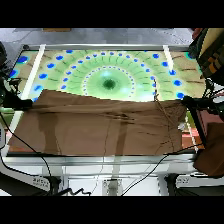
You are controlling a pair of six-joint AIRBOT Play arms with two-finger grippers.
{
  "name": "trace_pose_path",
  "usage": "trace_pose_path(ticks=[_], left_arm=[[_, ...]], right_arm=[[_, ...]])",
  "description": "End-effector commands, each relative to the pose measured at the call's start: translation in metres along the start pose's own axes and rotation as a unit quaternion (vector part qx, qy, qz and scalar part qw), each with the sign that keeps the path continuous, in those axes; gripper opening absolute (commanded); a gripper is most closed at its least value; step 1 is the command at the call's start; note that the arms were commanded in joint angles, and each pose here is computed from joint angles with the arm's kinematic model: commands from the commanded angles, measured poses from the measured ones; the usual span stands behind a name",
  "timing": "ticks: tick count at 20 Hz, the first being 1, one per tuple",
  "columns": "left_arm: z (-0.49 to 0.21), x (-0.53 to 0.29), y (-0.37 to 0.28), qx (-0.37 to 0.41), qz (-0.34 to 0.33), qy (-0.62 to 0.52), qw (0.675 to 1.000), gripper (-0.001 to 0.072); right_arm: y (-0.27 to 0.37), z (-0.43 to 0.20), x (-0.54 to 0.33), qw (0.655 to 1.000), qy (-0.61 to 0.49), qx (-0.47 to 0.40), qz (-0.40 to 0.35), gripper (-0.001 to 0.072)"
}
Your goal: Fold the clothes and pants, and hang the long-sleeved shirts on hangers.
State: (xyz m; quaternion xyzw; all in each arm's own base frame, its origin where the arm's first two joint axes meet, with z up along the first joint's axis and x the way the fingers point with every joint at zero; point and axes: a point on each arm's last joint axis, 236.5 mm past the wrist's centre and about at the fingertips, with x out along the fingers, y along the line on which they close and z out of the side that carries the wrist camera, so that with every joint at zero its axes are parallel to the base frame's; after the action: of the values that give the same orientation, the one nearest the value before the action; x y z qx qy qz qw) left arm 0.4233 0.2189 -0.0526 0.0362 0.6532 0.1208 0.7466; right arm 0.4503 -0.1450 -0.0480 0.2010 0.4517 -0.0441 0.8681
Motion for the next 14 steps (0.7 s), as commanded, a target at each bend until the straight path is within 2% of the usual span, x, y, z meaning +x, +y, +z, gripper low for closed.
trace_pose_path(ticks=[1, 5, 8, 11, 14], left_arm=[[-0.002, 0.007, -0.002, -0.044, -0.002, 0.008, 0.999, 0.0015], [0.013, 0.006, -0.005, -0.047, 0.002, -0.02, 0.999, 0.0016], [0.032, 0.004, -0.006, -0.086, 0.004, -0.058, 0.995, 0.0015], [0.037, 0.003, -0.005, -0.124, 0.003, -0.071, 0.99, 0.0015], [0.037, 0.007, -0.006, -0.125, 0.002, -0.068, 0.99, 0.0017]], right_arm=[[-0.004, 0.031, 0.017, 0.997, -0.07, 0.0, -0.036, 0.0037], [0.03, 0.071, 0.036, 0.983, -0.168, -0.043, -0.059, 0.0037], [0.055, 0.104, 0.031, 0.968, -0.235, -0.06, -0.063, 0.0037], [0.061, 0.12, 0.03, 0.964, -0.252, -0.058, -0.059, 0.0037], [0.06, 0.12, 0.035, 0.965, -0.25, -0.058, -0.059, 0.0037]])
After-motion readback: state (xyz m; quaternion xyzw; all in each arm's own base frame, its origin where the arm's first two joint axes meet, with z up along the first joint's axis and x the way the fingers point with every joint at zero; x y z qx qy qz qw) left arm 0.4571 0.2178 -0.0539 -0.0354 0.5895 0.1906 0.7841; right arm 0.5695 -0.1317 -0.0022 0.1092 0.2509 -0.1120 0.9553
